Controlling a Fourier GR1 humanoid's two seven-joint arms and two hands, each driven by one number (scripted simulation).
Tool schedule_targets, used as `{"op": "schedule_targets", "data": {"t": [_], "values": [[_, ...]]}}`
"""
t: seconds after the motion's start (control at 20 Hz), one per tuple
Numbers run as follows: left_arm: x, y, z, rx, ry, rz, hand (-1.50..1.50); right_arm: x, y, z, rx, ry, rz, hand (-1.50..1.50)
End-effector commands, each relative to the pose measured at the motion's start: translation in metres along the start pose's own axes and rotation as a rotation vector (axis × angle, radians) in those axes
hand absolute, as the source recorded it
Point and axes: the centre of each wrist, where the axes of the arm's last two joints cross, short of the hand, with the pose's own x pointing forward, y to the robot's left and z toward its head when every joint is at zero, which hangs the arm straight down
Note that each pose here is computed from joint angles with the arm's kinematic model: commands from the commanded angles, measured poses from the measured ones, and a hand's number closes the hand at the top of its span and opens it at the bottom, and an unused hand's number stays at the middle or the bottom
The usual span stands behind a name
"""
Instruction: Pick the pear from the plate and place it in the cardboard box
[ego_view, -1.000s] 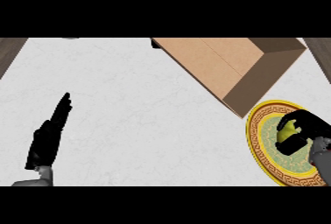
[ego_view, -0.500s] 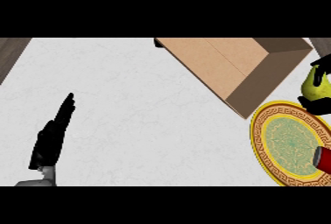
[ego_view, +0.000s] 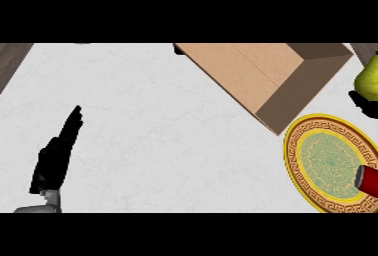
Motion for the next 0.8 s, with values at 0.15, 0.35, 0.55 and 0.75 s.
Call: {"op": "schedule_targets", "data": {"t": [0.15, 0.35, 0.55, 0.75], "values": [[-0.005, 0.024, -0.004, 0.025, 0.005, 0.009, 0.0, 0.008, -0.02, -0.001, -0.112, -0.307, -0.286, 1.5], [0.003, -0.017, 0.0, 0.021, 0.0, -0.011, 0.0, 0.03, -0.019, -0.016, -0.108, -0.361, -0.339, 1.5], [0.002, 0.004, 0.015, -0.007, 0.01, -0.004, 0.0, 0.053, -0.034, -0.036, -0.095, -0.365, -0.332, 1.5], [-0.003, -0.004, -0.002, -0.003, -0.002, -0.008, 0.0, 0.098, -0.03, -0.062, -0.075, -0.321, -0.325, 1.5]]}}
